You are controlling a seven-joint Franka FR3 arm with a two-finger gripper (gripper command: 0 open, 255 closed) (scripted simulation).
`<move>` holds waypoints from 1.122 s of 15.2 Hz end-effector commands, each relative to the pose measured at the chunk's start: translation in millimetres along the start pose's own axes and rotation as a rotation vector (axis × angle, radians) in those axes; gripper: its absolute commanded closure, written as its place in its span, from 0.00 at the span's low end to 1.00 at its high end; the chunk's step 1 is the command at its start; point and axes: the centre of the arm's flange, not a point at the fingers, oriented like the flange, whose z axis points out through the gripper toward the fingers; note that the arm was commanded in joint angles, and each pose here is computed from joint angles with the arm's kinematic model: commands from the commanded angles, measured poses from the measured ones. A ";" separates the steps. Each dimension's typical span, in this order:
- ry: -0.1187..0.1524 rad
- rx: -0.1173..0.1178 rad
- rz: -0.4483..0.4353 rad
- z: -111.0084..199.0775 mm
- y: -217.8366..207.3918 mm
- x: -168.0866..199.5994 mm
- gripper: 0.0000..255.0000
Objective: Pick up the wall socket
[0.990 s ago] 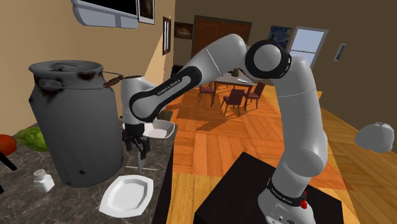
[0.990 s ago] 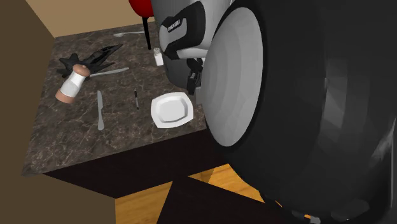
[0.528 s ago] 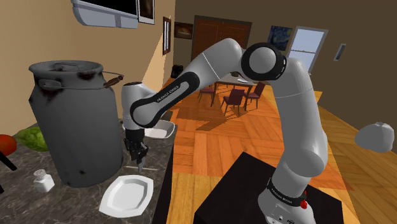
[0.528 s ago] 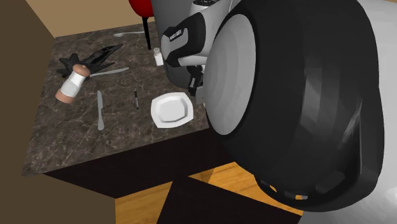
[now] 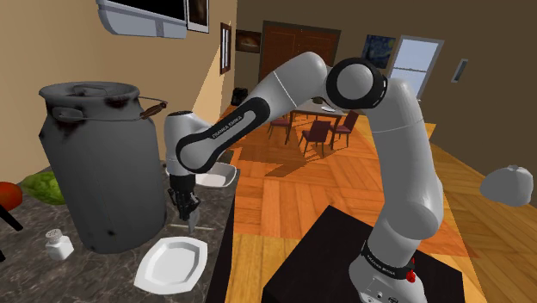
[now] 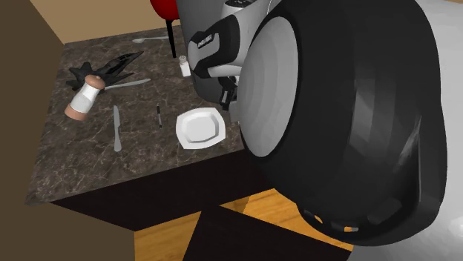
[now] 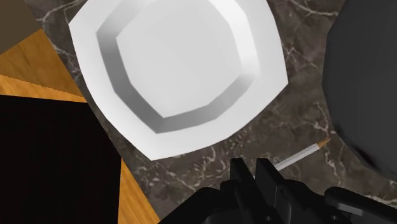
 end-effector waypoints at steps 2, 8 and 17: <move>0.000 0.000 0.000 -10.4 0.8 -0.7 1.00; 0.000 0.000 0.000 -41.8 3.3 -3.7 1.00; 0.000 0.000 0.000 -79.3 6.3 -7.2 1.00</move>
